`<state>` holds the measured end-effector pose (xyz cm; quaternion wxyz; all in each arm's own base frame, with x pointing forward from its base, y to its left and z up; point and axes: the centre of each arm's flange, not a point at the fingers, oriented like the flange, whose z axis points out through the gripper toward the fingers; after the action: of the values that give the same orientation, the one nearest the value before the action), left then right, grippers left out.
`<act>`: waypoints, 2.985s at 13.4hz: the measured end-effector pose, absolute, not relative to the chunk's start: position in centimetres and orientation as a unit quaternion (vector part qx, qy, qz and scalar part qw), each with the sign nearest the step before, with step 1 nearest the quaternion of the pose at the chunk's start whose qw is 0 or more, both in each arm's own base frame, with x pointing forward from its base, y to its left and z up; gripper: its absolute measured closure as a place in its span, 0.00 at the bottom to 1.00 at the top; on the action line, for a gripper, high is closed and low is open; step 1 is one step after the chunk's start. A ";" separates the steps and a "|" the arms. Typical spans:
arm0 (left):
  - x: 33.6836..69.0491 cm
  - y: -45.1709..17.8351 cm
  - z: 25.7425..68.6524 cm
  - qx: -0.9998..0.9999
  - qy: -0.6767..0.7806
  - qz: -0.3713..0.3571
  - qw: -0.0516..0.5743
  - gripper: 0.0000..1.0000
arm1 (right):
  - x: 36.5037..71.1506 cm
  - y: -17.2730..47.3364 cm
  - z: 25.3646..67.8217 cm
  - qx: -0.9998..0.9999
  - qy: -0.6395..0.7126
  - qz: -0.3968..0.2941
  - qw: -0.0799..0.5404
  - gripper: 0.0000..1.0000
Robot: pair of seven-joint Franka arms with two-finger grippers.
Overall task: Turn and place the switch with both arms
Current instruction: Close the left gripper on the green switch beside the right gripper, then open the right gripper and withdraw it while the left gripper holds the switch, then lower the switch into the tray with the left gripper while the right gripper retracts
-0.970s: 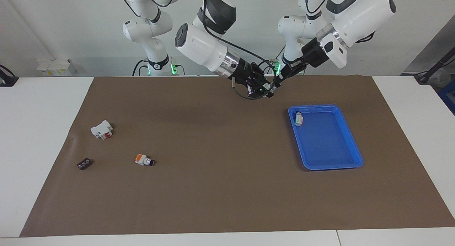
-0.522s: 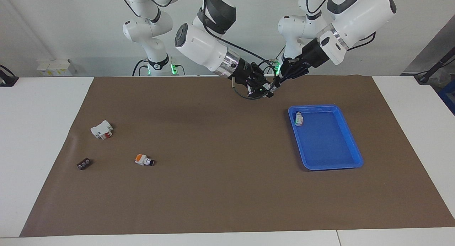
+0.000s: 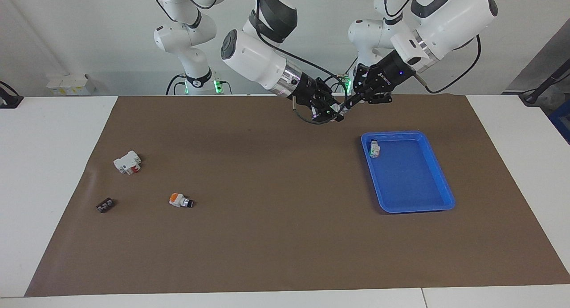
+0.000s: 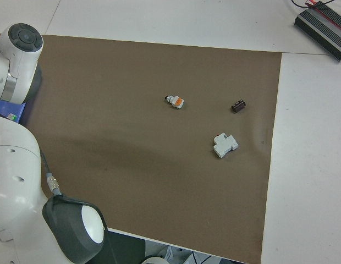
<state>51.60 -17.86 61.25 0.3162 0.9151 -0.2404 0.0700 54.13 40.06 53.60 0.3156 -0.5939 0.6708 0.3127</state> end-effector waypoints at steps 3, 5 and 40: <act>51.5 -18.1 61.7 0.889 -0.342 0.102 0.286 0.90 | 54.1 40.3 53.7 -0.595 0.669 0.313 0.317 0.59; 51.4 -18.1 61.8 0.872 -0.388 0.114 0.276 0.90 | 54.0 40.4 53.7 -0.595 0.669 0.314 0.316 0.59; 51.2 -5.0 46.6 0.950 -0.306 -0.022 0.059 0.90 | 57.3 13.3 58.8 -0.978 0.196 -0.041 0.060 0.00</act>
<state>51.19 -4.97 46.57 0.0592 0.9499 -0.3060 -0.0224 57.32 13.30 58.83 0.0597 -0.9780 0.1957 -0.0414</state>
